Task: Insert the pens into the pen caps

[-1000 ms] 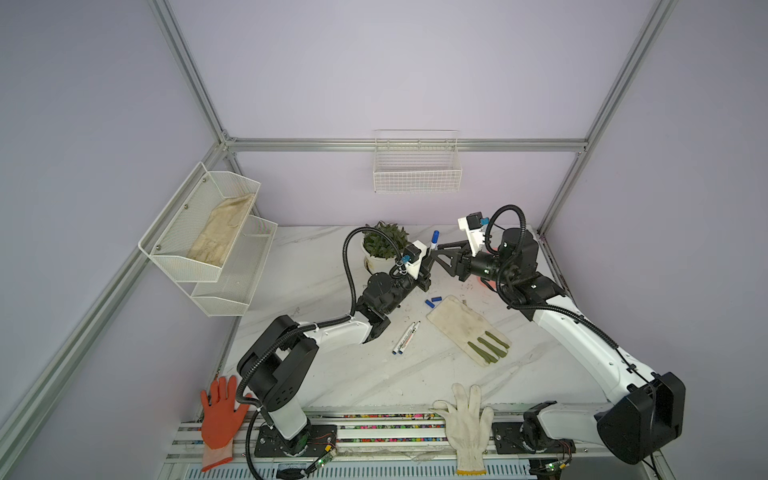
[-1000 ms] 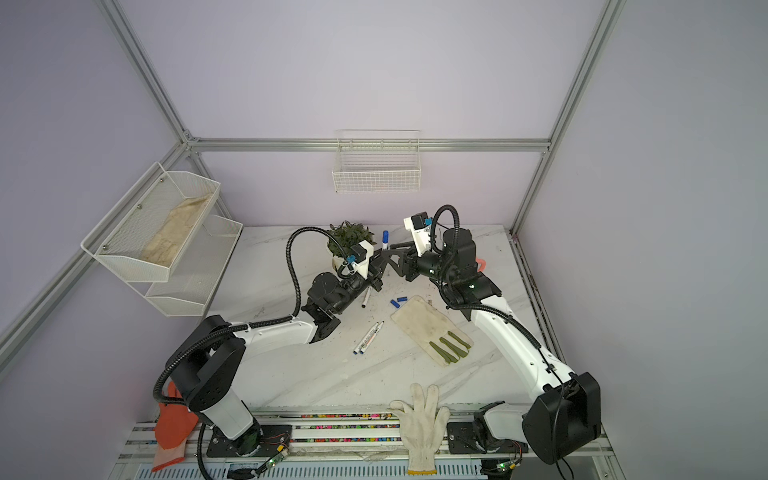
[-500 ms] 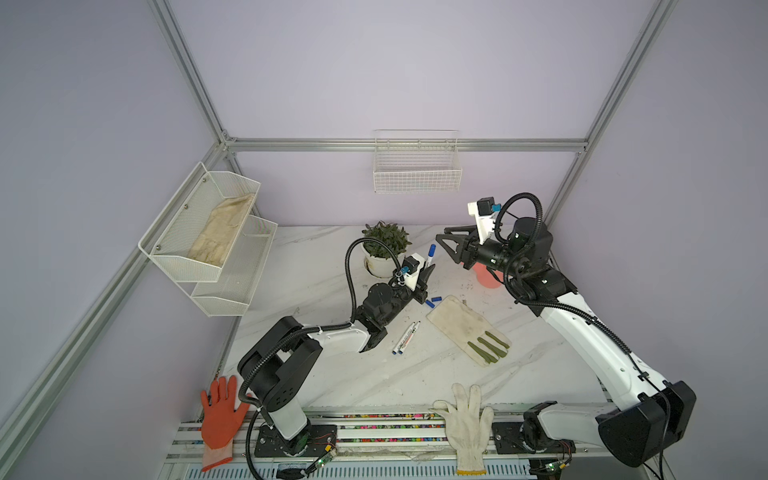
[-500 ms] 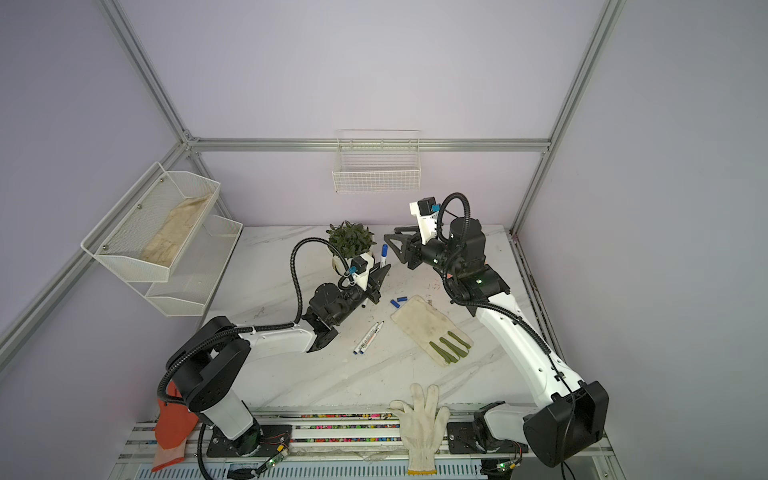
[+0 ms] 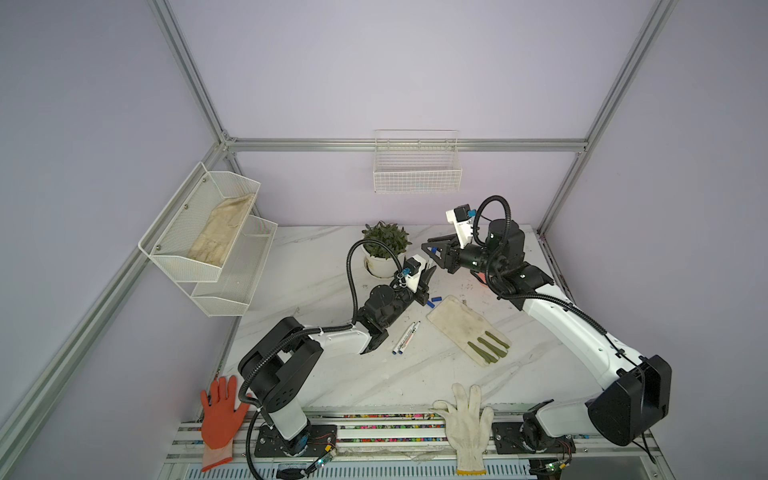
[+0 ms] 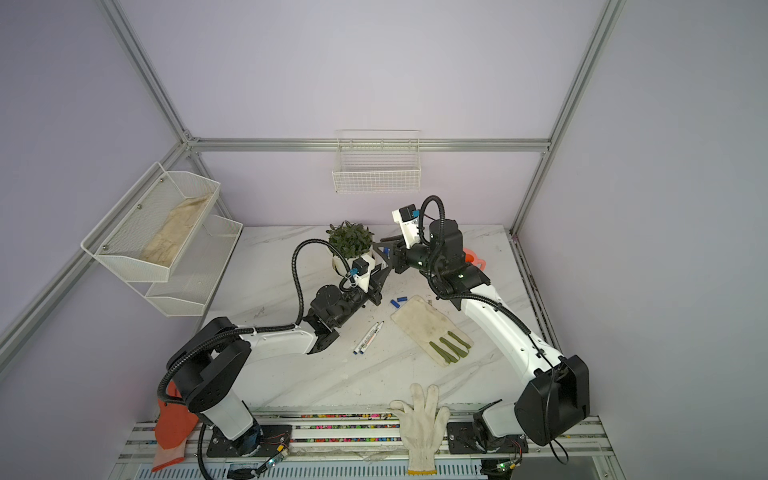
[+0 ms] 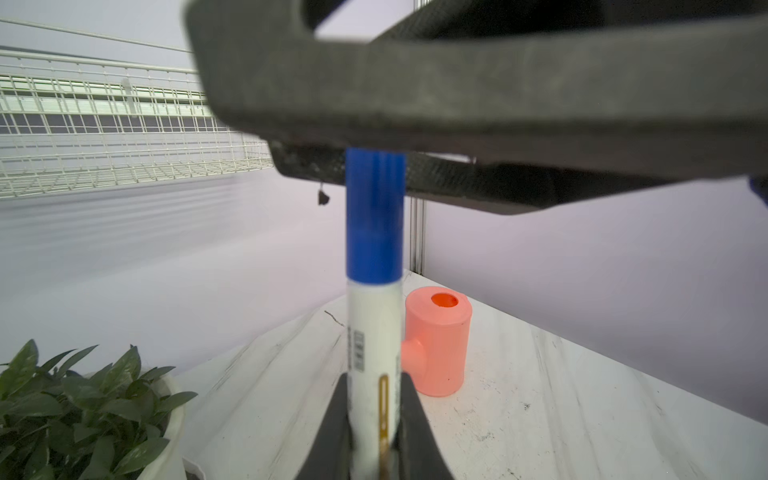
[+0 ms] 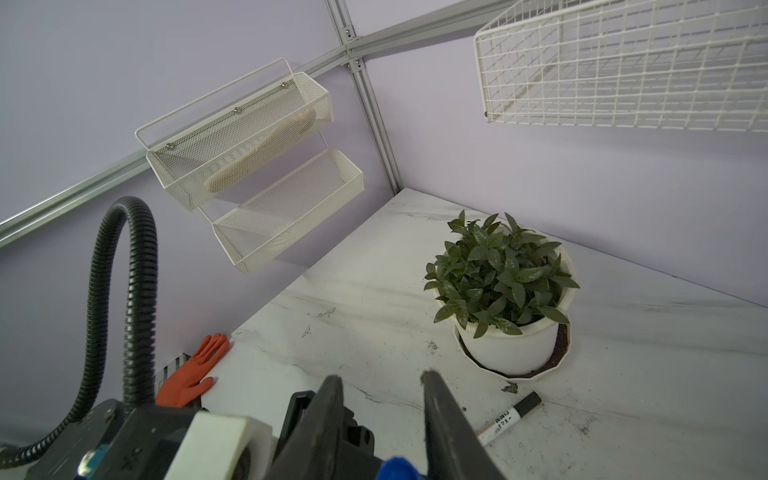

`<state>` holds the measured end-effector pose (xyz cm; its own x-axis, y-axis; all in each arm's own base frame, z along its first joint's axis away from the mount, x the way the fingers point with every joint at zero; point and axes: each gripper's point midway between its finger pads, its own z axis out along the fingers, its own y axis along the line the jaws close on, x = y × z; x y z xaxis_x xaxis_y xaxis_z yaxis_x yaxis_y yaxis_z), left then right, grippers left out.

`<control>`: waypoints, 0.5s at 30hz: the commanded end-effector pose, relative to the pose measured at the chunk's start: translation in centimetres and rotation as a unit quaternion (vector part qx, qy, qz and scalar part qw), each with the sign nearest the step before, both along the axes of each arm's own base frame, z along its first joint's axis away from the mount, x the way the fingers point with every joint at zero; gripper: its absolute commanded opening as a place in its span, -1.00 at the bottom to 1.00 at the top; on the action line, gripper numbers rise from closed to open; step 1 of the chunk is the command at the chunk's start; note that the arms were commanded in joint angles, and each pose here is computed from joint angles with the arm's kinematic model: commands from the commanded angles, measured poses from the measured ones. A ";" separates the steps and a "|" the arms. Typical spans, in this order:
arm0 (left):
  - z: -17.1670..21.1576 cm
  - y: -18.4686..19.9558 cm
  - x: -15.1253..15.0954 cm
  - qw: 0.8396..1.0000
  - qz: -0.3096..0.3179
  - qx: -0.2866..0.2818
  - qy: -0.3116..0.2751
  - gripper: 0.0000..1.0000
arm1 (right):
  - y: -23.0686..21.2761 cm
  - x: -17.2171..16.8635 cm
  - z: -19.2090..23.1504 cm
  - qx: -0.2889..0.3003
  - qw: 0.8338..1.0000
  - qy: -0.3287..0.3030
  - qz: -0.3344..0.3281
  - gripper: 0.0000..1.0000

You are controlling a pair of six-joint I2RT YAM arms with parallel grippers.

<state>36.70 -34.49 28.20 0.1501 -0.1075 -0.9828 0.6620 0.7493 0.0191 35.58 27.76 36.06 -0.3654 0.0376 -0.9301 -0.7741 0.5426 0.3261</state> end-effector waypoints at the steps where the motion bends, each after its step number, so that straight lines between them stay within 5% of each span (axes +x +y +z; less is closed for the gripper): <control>1: 1.2 0.7 -0.7 1.000 0.003 -0.022 -0.013 -1.00 | -0.1 0.1 -0.7 -0.011 1.000 0.002 -0.005 -0.46; 7: 0.5 0.9 -0.1 1.000 0.016 -0.027 0.000 -1.00 | -0.1 0.4 -3.3 -0.024 0.999 0.026 -0.010 -0.95; 15: -3.8 3.8 4.6 0.990 0.122 -0.055 0.034 -1.00 | 1.9 -0.9 -14.3 -0.109 0.988 0.103 -0.023 -1.00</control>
